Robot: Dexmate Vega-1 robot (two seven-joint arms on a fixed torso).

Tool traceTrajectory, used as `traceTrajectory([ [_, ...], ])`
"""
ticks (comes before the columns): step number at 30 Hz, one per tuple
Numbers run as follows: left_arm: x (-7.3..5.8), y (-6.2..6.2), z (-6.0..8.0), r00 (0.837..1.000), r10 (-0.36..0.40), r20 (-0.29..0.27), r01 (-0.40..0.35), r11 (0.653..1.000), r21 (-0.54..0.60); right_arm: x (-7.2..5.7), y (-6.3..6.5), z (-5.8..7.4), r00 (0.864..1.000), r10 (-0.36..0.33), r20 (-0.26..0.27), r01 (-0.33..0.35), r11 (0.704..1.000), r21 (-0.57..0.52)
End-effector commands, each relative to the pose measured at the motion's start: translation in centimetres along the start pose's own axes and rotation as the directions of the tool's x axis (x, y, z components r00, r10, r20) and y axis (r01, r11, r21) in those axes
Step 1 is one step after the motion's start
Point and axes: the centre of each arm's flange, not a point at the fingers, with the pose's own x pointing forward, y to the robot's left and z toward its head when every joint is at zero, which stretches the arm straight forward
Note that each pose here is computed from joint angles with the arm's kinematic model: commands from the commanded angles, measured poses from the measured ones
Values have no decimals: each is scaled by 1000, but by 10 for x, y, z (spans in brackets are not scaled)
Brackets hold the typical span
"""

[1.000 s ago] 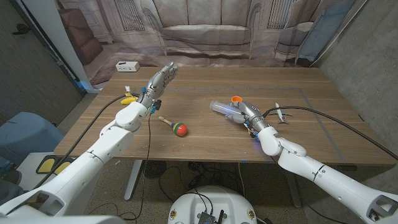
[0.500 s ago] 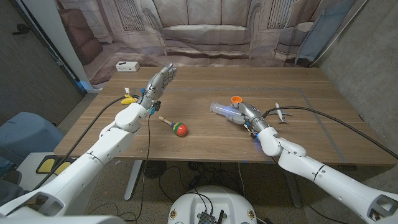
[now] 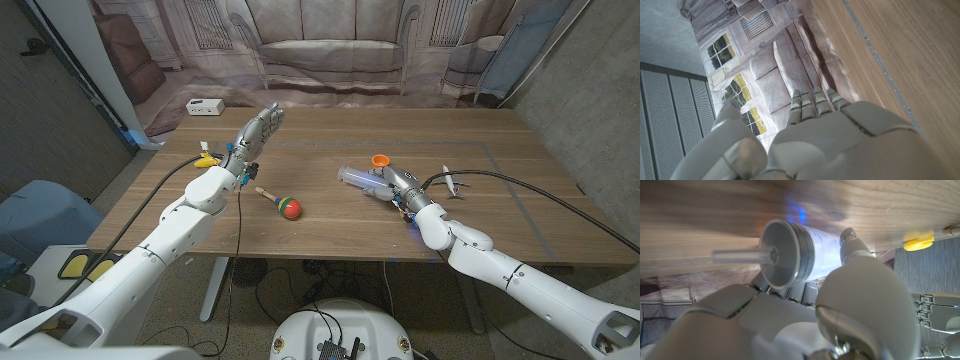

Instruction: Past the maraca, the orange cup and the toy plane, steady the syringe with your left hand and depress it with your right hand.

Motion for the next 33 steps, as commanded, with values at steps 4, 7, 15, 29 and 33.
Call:
traceTrajectory([
  [4, 5, -3, 3, 1000, -15, 7, 15, 1000, 4, -4, 6, -9, 999, 33, -32, -32, 999, 22],
  [7, 6, -3, 3, 1000, -17, 8, 17, 1000, 3, -3, 5, -11, 999, 44, -30, -43, 999, 33],
  [15, 7, -3, 3, 1000, -18, 10, 18, 1000, 4, -3, 5, -12, 998, 55, -22, -55, 998, 16],
  [29, 10, -3, 5, 1000, -23, 19, 23, 1000, 5, -6, 5, -13, 998, 57, -15, -57, 998, -6],
  [33, 10, -3, 5, 999, -25, 21, 24, 1000, 3, -6, 4, -13, 998, 53, -14, -54, 998, -13],
])
